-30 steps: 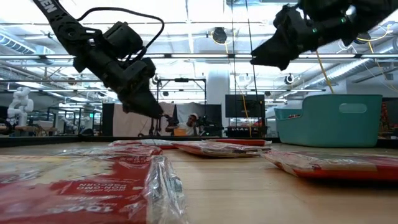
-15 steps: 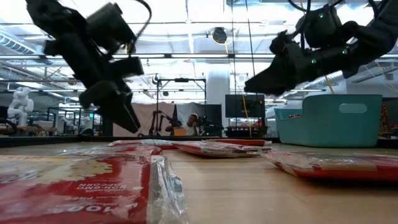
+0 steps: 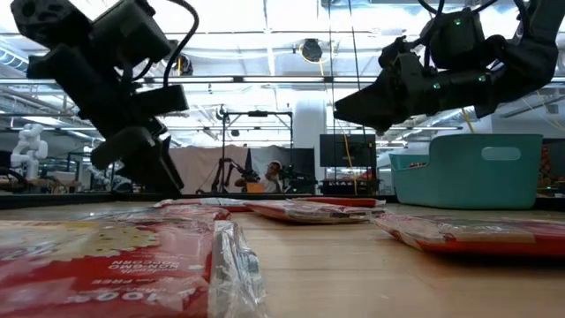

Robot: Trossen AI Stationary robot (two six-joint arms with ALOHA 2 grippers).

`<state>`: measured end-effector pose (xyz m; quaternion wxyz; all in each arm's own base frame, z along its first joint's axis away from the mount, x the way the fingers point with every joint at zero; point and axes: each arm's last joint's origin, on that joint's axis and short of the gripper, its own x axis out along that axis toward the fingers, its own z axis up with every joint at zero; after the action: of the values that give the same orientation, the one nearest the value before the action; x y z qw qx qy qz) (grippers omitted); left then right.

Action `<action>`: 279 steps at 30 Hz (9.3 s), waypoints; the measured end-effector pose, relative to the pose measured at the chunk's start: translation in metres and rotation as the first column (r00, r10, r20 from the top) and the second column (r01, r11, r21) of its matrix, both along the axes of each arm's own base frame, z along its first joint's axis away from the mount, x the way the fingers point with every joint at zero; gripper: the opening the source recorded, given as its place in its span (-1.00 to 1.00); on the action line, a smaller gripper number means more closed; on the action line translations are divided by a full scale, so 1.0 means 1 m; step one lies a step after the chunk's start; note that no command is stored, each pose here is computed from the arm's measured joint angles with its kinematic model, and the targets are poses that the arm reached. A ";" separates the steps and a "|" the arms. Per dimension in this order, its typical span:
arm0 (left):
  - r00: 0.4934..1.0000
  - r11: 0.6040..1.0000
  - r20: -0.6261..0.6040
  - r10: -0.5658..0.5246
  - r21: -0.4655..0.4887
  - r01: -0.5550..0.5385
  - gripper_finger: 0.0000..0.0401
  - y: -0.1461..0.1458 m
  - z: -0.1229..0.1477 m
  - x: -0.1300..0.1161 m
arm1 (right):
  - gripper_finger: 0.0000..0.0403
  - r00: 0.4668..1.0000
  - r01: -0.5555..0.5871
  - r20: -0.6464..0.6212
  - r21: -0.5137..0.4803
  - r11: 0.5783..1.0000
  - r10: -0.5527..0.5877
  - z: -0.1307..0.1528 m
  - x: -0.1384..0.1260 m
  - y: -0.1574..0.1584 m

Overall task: Sort popcorn bags into baskets
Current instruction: Put the red popcorn bag into the green bin

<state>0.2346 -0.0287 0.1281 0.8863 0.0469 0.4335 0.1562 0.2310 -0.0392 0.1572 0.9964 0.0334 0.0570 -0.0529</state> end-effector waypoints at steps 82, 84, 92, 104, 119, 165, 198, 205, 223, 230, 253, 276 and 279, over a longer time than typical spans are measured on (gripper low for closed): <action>0.895 0.994 0.434 -0.104 0.070 0.082 -0.79 0.057 0.064 -0.014 | -0.90 0.873 0.048 -0.448 -0.316 0.948 -0.193 -0.006 0.178 -0.020; 0.873 0.992 0.472 -0.121 0.096 0.086 -0.70 0.057 0.074 -0.018 | -0.88 0.871 0.063 -0.452 -0.283 0.957 -0.192 -0.001 0.175 -0.020; 0.796 0.994 0.604 -0.025 0.100 -0.045 -0.41 0.060 0.103 -0.045 | -0.97 0.922 0.126 -0.334 -0.213 0.969 -0.193 0.031 0.148 -0.012; 0.667 0.993 0.736 -0.114 0.098 0.061 -0.38 0.059 0.082 -0.055 | -0.94 0.970 0.141 0.220 -0.150 0.979 -0.106 0.074 0.080 0.026; 0.405 0.903 0.826 -0.392 0.261 0.342 -0.19 0.045 0.083 -0.032 | -0.95 0.857 -0.039 0.495 -0.208 0.977 0.139 0.101 0.071 0.044; 0.950 0.985 0.263 -0.168 0.086 0.150 -0.91 0.102 0.060 -0.029 | -0.14 0.922 0.364 -0.101 -0.103 0.926 -0.374 0.086 0.076 0.037; 0.964 0.973 0.149 -0.222 0.106 0.207 -0.84 0.089 0.059 -0.040 | -0.24 0.865 0.049 -0.468 -0.282 0.958 -0.182 0.090 0.196 0.006; 0.964 0.977 0.169 -0.205 0.100 0.190 -0.83 0.090 0.060 -0.039 | -0.92 0.870 0.047 -0.477 -0.169 0.985 -0.123 0.080 0.192 0.004; 0.868 0.984 0.480 0.128 0.049 -0.173 0.14 0.099 0.083 -0.029 | -0.97 0.774 0.498 -0.427 -0.044 0.866 -0.467 0.112 0.114 0.030; 0.862 0.988 0.492 0.120 0.023 -0.150 0.18 0.094 0.084 -0.027 | -0.98 0.675 0.732 -0.211 0.071 0.678 -0.707 0.125 0.046 0.038; 0.856 0.994 0.507 0.100 -0.014 -0.108 -0.02 0.088 0.084 -0.025 | -1.00 0.132 0.989 0.123 0.054 0.139 -0.984 0.054 -0.041 0.018; 0.857 0.995 0.507 0.086 -0.008 -0.095 -0.02 0.088 0.084 -0.025 | -0.98 0.134 0.964 0.110 0.216 0.155 -0.985 -0.016 -0.084 0.008; 0.857 0.995 0.507 0.086 -0.008 -0.095 -0.02 0.088 0.084 -0.025 | -0.98 0.138 0.955 0.105 0.250 0.161 -0.985 -0.021 -0.088 0.007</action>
<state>0.2094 0.0592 0.2123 0.9603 -0.0087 0.1857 0.2080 0.1434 -0.0318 0.1365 0.7200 0.1294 -0.0977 -0.6748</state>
